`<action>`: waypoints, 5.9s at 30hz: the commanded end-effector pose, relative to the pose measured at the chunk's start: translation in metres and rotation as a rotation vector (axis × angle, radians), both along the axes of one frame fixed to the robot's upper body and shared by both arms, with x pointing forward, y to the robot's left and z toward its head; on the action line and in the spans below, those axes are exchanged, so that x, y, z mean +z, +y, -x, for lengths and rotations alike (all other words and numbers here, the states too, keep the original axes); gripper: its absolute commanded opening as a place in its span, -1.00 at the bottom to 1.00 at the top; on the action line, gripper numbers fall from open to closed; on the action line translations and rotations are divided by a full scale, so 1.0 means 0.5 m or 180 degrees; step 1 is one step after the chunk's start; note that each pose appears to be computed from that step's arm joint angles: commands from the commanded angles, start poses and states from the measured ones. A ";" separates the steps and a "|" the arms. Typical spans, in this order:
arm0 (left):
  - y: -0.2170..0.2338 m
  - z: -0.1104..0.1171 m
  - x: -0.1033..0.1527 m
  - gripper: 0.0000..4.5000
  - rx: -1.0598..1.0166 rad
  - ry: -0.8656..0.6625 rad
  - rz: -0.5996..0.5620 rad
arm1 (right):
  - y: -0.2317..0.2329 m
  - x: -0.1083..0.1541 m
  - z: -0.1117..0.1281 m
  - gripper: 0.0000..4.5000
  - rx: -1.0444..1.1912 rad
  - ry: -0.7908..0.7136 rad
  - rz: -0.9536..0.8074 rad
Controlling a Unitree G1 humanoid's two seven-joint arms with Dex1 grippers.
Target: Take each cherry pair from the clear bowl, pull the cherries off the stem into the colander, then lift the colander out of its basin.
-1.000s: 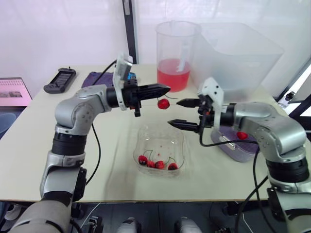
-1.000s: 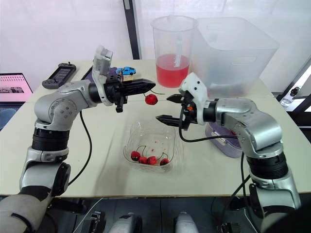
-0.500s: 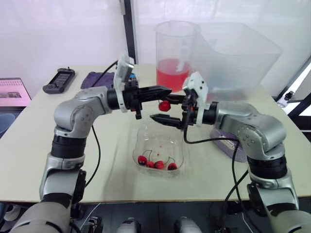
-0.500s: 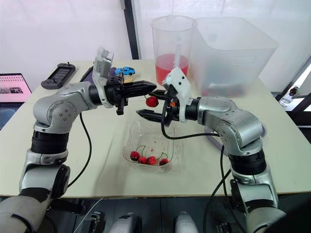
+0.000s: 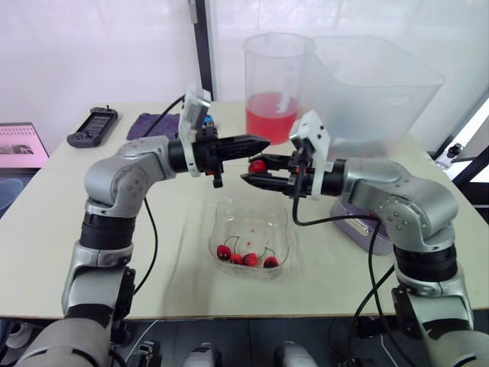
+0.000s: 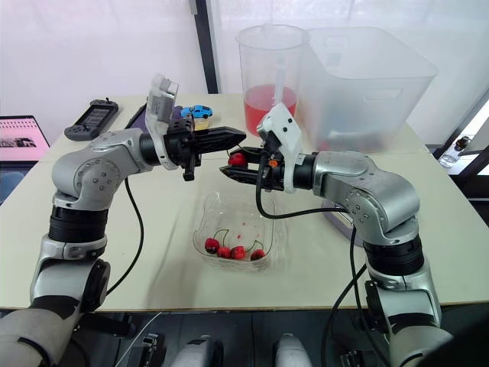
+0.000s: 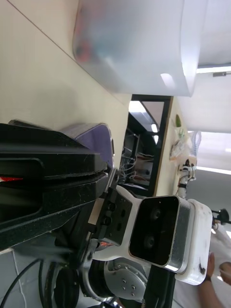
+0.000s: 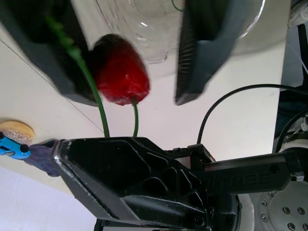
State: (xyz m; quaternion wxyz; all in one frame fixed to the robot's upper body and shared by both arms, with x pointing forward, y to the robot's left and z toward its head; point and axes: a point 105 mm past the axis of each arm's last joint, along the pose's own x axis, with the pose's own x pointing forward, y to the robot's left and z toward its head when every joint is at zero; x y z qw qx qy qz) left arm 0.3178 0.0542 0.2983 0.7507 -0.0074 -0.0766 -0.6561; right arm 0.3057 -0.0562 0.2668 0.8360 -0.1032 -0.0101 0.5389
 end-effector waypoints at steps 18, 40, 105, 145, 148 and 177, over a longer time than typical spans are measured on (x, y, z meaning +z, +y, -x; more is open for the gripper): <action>0.005 0.003 0.028 -1.00 0.0068 -0.0183 0.0112 | -0.043 -0.059 0.010 -0.58 -0.0096 0.0365 0.0352; 0.017 -0.004 -0.005 -1.00 0.0199 -0.0066 0.0160 | -0.490 -0.011 -0.016 -0.58 -0.2087 0.0401 0.1660; 0.544 0.015 -0.302 0.30 0.3800 0.1975 0.0502 | -0.203 0.105 -0.024 1.00 0.0292 -0.0121 0.0933; 0.241 0.101 -0.172 0.99 0.1132 0.0328 -0.1037 | 0.062 -0.214 0.013 1.00 0.1225 0.0303 0.2687; 0.242 0.099 -0.174 0.99 0.1179 0.0292 -0.1073 | 0.064 -0.226 0.009 1.00 0.1235 0.0318 0.2762; 0.233 0.069 -0.176 1.00 0.1365 0.0104 -0.1107 | 0.090 -0.216 -0.049 -0.76 0.1257 -0.0126 0.3066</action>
